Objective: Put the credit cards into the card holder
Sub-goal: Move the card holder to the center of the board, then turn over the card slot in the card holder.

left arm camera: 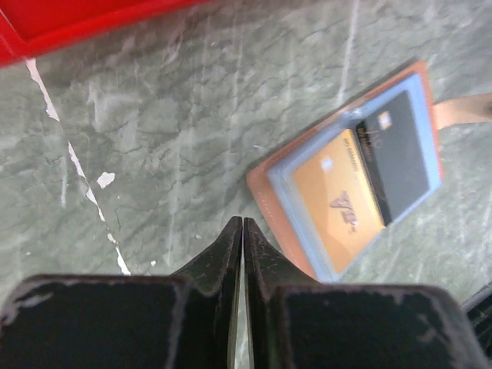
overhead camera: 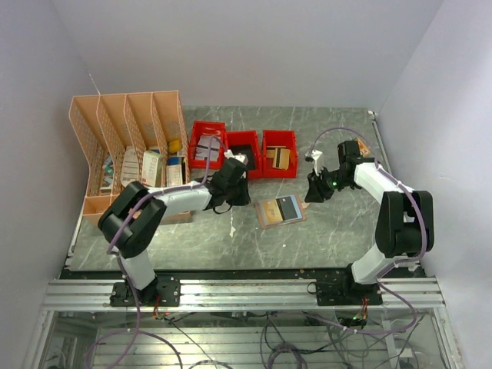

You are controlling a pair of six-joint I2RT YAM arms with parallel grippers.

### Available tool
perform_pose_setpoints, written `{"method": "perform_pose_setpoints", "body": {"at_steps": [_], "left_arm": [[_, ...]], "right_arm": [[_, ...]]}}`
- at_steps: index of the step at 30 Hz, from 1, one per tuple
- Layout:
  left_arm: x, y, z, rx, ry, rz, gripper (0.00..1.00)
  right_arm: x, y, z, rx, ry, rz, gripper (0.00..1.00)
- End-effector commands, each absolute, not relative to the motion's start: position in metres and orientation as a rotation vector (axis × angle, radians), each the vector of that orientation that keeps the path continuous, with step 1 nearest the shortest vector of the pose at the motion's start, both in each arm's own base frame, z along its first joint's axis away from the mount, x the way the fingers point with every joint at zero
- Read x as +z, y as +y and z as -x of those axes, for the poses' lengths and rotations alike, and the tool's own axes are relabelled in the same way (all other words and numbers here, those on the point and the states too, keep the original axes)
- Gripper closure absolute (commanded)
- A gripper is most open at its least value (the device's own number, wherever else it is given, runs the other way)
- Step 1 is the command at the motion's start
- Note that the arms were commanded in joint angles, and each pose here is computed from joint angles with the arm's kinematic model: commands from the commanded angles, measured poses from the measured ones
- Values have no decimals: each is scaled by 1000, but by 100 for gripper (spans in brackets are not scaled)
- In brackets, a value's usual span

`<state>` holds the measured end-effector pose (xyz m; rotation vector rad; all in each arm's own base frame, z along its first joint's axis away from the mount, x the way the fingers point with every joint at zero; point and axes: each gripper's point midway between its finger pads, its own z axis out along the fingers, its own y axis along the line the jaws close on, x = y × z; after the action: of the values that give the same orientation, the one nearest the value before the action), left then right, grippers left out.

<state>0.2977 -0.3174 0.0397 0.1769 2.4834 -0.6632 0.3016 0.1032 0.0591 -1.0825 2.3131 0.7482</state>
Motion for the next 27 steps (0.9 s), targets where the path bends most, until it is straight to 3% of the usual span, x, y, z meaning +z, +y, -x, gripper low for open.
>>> {"method": "perform_pose_setpoints", "body": {"at_steps": [1, 6, 8, 11, 15, 20, 27], "left_arm": [[82, -314, -307, -658, 2360, -211, 83], [120, -339, -300, -928, 2224, -158, 73], [127, -352, -296, -1055, 2191, -126, 74], [127, -374, -289, -1194, 2171, -85, 84], [99, -395, -283, -1138, 2273, -110, 92], [71, -404, -286, -966, 2384, -176, 93], [50, -414, -284, -901, 2461, -212, 93]], "right_arm": [[80, 133, -295, 1020, 2229, 974, 73], [77, 149, -284, 1246, 2233, 872, 67], [73, 152, -279, 1302, 2252, 837, 66], [64, 151, -281, 1297, 2293, 800, 65], [57, 145, -294, 1197, 2335, 761, 67], [41, 133, -301, 1057, 2415, 710, 77], [25, 127, -302, 970, 2498, 692, 80]]}}
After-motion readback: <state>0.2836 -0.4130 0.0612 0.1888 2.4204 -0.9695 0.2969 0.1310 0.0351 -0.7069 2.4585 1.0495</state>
